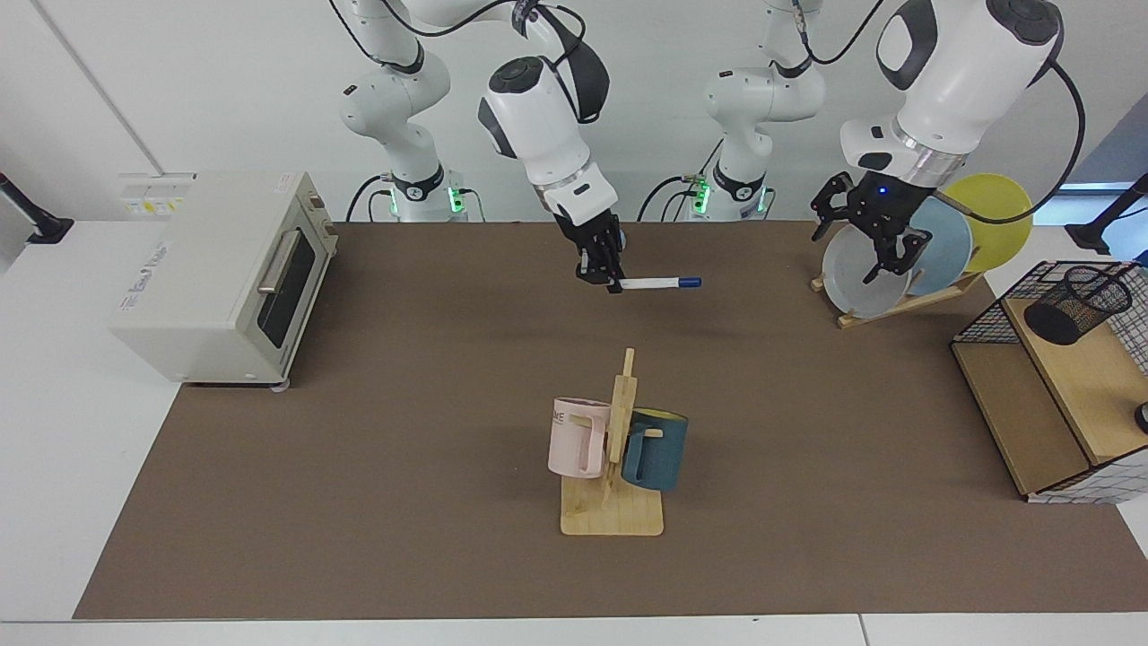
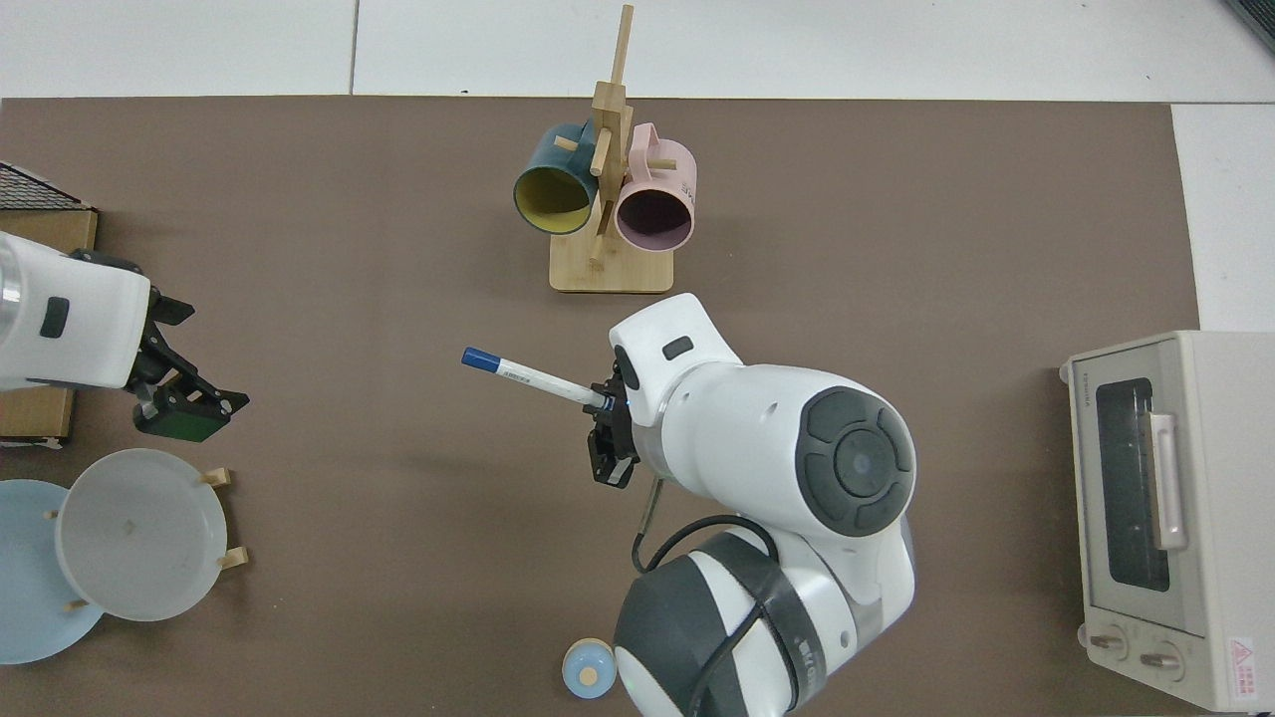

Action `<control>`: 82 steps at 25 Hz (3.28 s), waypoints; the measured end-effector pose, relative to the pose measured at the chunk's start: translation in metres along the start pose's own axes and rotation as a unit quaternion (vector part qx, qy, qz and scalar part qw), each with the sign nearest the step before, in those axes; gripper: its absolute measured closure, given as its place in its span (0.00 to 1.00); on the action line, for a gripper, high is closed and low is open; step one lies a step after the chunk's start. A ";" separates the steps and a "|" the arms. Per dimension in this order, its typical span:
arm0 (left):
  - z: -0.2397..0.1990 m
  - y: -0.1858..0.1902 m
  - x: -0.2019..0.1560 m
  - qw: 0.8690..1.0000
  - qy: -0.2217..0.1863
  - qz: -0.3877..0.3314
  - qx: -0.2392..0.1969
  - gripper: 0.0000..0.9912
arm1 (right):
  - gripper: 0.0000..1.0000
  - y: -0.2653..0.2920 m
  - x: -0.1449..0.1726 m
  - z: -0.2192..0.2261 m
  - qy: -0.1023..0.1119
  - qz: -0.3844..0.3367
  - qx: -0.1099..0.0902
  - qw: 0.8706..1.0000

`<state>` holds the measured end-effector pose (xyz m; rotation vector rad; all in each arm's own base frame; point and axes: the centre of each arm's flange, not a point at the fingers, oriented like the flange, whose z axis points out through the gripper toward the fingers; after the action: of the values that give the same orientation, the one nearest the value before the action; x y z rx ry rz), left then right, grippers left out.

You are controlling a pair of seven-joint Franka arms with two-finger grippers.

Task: Put markers into pen holder
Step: 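Carry the marker toward the middle while the left gripper reaches it, then grasp the marker's capped end with the left gripper, then pull the marker away with the left gripper while the right gripper withdraws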

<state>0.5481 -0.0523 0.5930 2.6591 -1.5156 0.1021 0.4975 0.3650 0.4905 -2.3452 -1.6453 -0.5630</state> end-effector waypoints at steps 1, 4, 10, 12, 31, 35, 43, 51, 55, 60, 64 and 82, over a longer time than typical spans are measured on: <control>0.000 0.000 0.002 1.000 0.004 0.023 0.004 0.00 | 0.83 -0.004 0.005 0.000 0.002 0.003 0.001 1.000; -0.003 0.001 0.011 0.995 0.014 0.101 0.021 0.00 | 0.83 -0.018 0.017 0.003 0.005 0.015 0.005 1.000; -0.002 0.012 0.045 0.956 0.028 0.285 0.059 0.00 | 0.83 -0.051 0.041 0.006 0.010 0.046 0.016 0.999; 0.000 0.023 0.059 0.944 0.028 0.323 0.060 0.00 | 0.83 -0.060 0.049 0.004 0.014 0.055 0.019 0.998; 0.026 0.063 0.090 0.872 0.000 0.490 -0.002 0.00 | 0.83 -0.084 0.064 0.005 0.016 0.090 0.028 0.995; 0.029 0.071 0.086 0.859 -0.026 0.511 -0.024 0.00 | 0.83 -0.083 0.064 0.004 0.016 0.091 0.028 0.995; 0.032 0.083 0.084 0.854 -0.038 0.518 -0.036 0.01 | 0.83 -0.078 0.062 0.003 0.017 0.095 0.025 0.995; 0.033 0.092 0.086 0.854 -0.040 0.517 -0.036 0.48 | 0.83 -0.077 0.062 0.003 0.017 0.096 0.025 0.995; 0.022 0.106 0.092 0.851 -0.039 0.523 -0.024 0.77 | 0.83 -0.078 0.062 0.003 0.017 0.095 0.025 0.995; 0.016 0.110 0.092 0.854 -0.042 0.519 -0.016 0.83 | 0.83 -0.079 0.063 0.001 0.018 0.094 0.026 0.995; 0.016 0.110 0.092 0.854 -0.042 0.518 -0.016 0.83 | 0.83 -0.079 0.063 0.001 0.018 0.094 0.026 0.995; 0.012 0.082 0.067 0.885 -0.049 0.463 -0.010 0.83 | 0.15 -0.056 0.051 0.001 0.014 0.113 0.016 0.993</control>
<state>0.5119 -0.1526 0.5909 1.6918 -2.6377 -0.0002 0.4608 0.4280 0.5090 -2.4440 -1.3407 -0.5156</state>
